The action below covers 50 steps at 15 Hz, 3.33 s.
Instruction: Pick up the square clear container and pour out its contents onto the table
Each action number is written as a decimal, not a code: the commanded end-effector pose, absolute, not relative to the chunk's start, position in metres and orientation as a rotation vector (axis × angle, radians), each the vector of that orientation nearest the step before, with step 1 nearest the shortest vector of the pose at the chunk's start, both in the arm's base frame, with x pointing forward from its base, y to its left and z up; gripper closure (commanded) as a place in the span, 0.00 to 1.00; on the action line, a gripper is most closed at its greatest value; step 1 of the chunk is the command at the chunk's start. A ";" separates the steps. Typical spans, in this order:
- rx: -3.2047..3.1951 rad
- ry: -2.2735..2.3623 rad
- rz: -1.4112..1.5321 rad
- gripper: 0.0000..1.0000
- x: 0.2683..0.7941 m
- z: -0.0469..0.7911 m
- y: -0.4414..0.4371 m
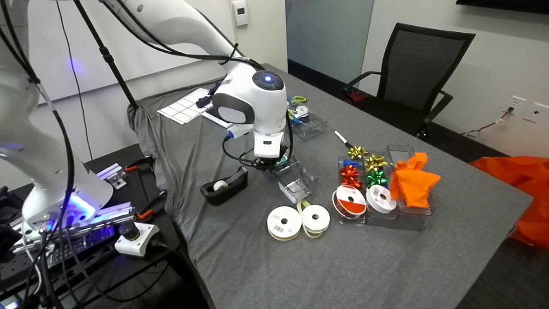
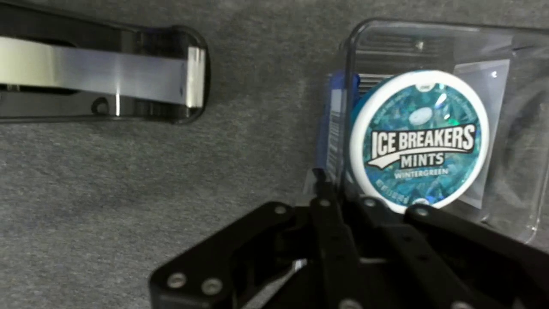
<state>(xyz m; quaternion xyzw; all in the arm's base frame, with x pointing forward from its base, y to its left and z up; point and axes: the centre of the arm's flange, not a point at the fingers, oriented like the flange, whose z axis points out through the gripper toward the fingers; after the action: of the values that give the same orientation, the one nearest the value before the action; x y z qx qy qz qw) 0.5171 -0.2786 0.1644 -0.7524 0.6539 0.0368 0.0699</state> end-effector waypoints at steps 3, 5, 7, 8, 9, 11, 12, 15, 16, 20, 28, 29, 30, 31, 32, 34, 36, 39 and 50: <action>-2.332 1.877 0.152 0.99 0.509 0.184 -0.230; -2.348 1.856 0.173 0.99 0.506 0.188 -0.216; -2.371 1.836 0.212 0.99 0.499 0.193 -0.201; -2.378 1.825 0.231 0.99 0.495 0.195 -0.195; -2.384 1.816 0.262 0.99 0.491 0.195 -0.187; -2.361 1.814 0.344 0.99 0.485 0.198 -0.173; -2.334 1.821 0.406 0.99 0.484 0.201 -0.166; -2.243 1.864 0.582 0.99 0.483 0.206 -0.149; -2.207 1.893 0.646 0.99 0.483 0.206 -0.145; -2.064 2.016 0.856 0.99 0.486 0.204 -0.139; -1.776 2.259 1.192 0.99 0.507 0.198 -0.154; -1.747 2.300 1.203 0.99 0.509 0.190 -0.159; -1.723 2.337 1.220 0.99 0.511 0.184 -0.163; -1.694 2.380 1.246 0.99 0.514 0.177 -0.168; -1.665 2.410 1.298 0.99 0.515 0.171 -0.171; -1.644 2.350 1.489 0.99 0.515 0.164 -0.176; -1.654 2.252 1.651 0.99 0.513 0.161 -0.178; -1.586 2.219 1.795 0.99 0.521 0.158 -0.183; -1.445 2.282 1.854 0.95 0.542 0.122 -0.192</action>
<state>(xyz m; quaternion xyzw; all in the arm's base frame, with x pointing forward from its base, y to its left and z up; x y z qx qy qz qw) 0.5424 -0.1916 0.1212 -0.4402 0.6950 0.5646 -0.0672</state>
